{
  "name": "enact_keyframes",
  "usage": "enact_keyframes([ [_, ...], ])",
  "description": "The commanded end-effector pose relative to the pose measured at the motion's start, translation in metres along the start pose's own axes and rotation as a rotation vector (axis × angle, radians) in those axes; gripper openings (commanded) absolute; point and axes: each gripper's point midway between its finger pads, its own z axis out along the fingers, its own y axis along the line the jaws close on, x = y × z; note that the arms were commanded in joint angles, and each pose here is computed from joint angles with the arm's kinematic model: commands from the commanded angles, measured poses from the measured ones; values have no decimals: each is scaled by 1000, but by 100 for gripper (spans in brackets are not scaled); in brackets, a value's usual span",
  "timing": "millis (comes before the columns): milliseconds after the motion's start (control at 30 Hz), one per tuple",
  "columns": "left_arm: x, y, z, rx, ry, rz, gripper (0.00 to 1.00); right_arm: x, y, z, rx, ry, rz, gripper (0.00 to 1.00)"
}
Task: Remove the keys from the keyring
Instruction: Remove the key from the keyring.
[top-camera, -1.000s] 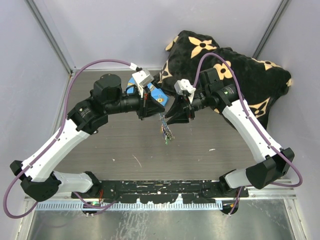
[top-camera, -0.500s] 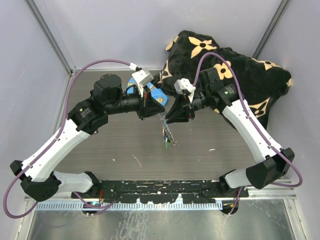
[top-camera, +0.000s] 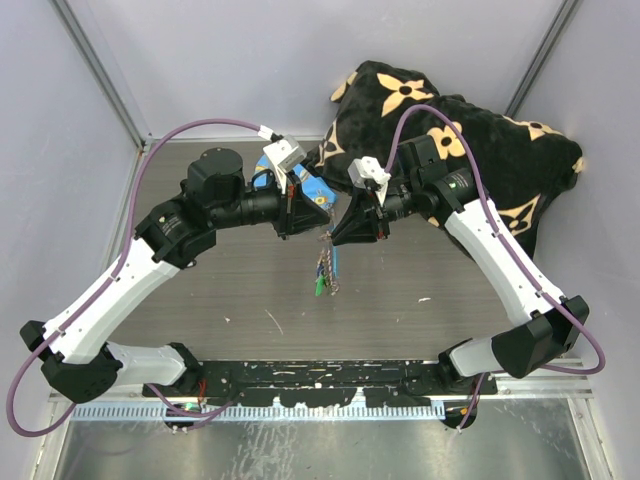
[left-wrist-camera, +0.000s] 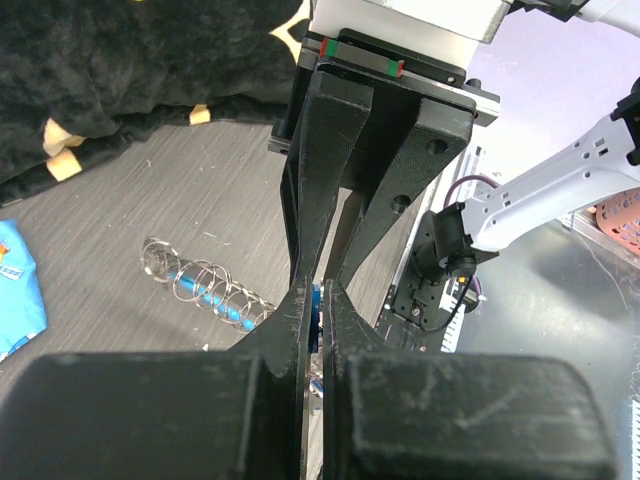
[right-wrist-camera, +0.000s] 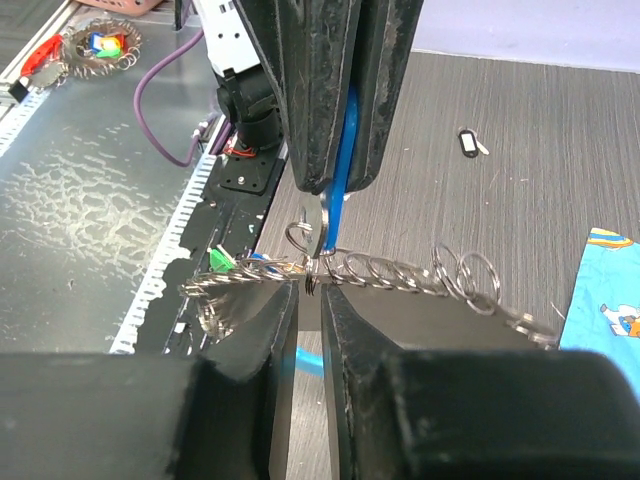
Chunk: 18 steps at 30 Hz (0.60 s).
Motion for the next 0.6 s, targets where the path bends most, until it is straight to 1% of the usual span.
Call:
enact_keyframes([
  [0, -28, -15, -10, 45, -102, 48, 0, -24, 4, -3, 4, -27, -82, 21],
  [167, -28, -16, -9, 49, -101, 46, 0, -26, 5, -3, 3, -29, -85, 20],
  [367, -27, -15, -8, 48, -98, 45, 0, -31, 5, -5, 13, -27, -94, 9],
  [567, -27, -13, -9, 35, -110, 44, 0, -32, 5, -6, 9, -35, -95, 4],
])
